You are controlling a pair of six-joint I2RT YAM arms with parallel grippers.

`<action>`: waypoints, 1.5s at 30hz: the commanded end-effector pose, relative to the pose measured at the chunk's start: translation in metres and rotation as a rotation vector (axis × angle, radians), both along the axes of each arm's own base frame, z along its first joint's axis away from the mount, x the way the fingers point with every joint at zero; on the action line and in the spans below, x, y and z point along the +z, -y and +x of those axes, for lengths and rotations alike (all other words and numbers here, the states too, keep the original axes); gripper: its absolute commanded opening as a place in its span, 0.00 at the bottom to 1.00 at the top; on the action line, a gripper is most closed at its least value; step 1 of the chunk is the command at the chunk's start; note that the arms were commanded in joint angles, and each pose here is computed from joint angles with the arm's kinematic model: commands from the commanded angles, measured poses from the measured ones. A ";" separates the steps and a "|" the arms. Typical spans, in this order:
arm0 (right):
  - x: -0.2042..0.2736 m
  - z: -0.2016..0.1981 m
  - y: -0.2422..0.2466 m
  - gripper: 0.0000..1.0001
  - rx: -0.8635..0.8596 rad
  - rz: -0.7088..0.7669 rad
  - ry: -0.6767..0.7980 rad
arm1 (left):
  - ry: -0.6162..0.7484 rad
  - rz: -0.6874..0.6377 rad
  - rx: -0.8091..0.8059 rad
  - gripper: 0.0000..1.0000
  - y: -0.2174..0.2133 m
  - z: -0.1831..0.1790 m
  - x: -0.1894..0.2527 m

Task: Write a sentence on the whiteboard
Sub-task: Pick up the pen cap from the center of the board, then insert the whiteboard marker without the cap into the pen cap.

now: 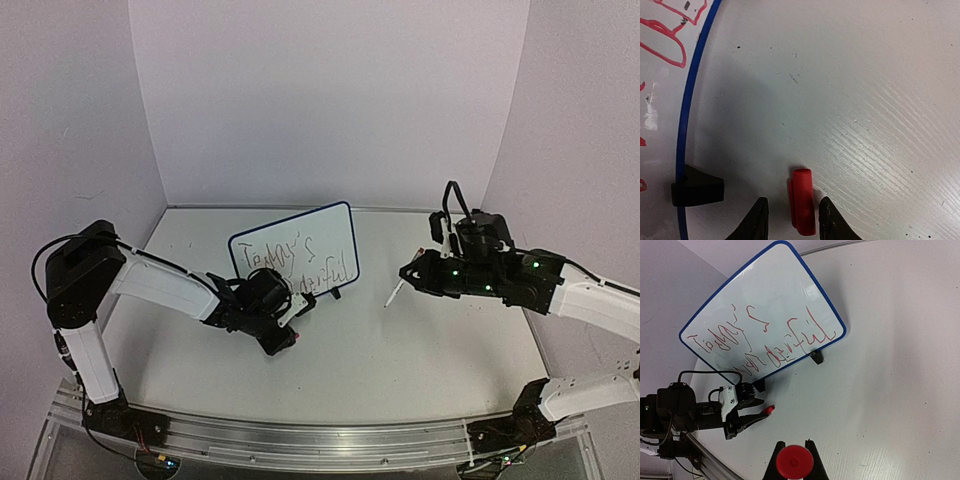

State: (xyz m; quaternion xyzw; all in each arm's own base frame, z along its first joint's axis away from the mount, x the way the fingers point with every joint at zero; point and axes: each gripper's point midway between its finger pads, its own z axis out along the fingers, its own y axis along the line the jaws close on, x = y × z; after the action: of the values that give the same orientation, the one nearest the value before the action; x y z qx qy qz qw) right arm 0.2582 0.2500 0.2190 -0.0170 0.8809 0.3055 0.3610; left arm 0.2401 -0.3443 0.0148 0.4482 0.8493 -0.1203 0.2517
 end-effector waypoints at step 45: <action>-0.002 0.011 -0.103 0.00 0.169 0.377 -0.153 | 0.007 -0.669 -0.119 0.00 0.057 -0.064 0.139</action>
State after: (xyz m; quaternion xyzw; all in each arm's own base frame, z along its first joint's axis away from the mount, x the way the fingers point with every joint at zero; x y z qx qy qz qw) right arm 0.2636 0.3378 0.1891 0.0072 0.8522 0.4602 0.2488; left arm 0.1787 -0.3979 0.1374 0.3916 0.7523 -0.3829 0.3661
